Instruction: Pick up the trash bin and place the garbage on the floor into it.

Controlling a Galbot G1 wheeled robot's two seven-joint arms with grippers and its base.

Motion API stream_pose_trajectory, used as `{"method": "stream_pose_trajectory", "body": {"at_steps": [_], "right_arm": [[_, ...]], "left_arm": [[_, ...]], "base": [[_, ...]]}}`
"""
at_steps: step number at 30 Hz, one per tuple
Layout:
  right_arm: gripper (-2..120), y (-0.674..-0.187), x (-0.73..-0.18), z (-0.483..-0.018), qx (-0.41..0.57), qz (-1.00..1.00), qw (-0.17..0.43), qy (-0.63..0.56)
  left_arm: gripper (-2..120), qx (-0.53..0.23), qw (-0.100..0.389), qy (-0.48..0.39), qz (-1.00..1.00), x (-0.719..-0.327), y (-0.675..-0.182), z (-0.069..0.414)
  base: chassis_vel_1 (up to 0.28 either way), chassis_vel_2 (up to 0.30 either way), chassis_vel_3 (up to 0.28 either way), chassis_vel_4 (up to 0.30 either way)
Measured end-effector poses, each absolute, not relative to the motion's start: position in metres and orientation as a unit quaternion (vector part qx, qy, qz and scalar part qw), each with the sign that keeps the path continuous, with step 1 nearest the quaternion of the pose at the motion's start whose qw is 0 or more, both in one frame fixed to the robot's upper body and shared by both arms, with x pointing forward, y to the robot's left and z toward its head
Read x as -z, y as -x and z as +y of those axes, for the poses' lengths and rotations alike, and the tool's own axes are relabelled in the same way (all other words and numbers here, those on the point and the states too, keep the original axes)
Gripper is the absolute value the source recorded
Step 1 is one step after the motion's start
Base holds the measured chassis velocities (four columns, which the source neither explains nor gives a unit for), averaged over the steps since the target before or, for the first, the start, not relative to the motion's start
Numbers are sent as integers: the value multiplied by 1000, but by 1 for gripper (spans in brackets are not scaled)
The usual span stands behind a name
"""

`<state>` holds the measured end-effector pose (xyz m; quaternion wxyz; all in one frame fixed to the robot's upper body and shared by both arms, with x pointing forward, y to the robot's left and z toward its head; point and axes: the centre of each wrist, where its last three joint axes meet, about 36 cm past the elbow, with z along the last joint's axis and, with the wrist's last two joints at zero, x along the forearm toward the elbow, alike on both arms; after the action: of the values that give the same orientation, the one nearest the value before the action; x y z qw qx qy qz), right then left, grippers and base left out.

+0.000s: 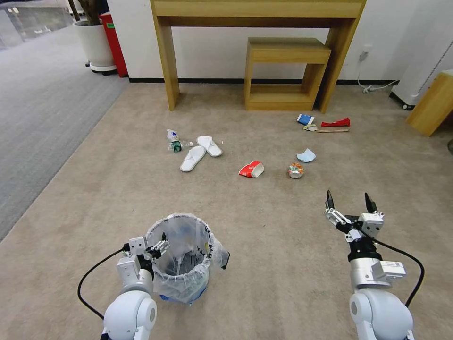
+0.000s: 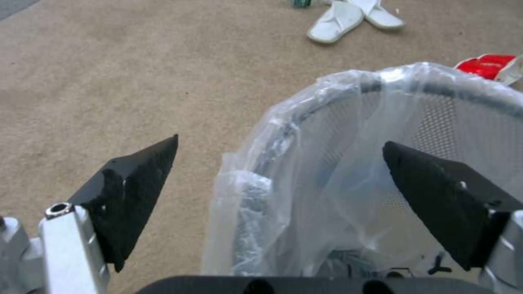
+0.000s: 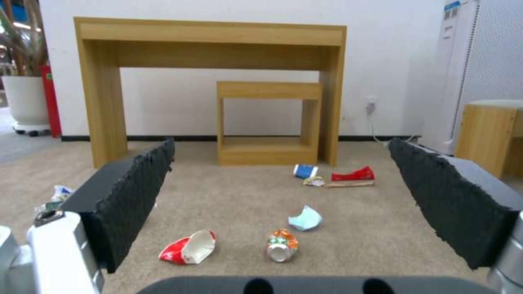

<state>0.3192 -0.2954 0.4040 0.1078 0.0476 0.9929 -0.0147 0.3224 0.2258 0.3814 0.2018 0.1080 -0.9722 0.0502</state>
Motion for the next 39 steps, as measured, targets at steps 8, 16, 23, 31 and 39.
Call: {"method": "stream_pose_trajectory", "body": {"at_steps": [8, 16, 23, 31, 39], "right_arm": [[100, -319, -405, -296, 17, 993, 109, -46], [100, -321, -406, -297, 17, 993, 110, -44], [100, -323, -406, -300, 17, 993, 109, -44], [100, -326, -405, -301, 16, 993, 108, -43], [100, -328, -403, -302, 17, 993, 105, -41]], "left_arm": [[99, -49, 221, -123, -966, -373, -320, 228], [98, -57, 257, -136, -955, -372, -320, 227], [98, -74, 286, -131, -946, -383, -321, 226], [98, -94, 305, -122, -940, -411, -320, 225], [98, -100, 316, -124, -935, -419, -320, 233]], "base": [[0, 0, 0, 0], [0, 0, 0, 0], [0, 0, 0, 0], [0, 0, 0, 0], [0, 0, 0, 0]]}}
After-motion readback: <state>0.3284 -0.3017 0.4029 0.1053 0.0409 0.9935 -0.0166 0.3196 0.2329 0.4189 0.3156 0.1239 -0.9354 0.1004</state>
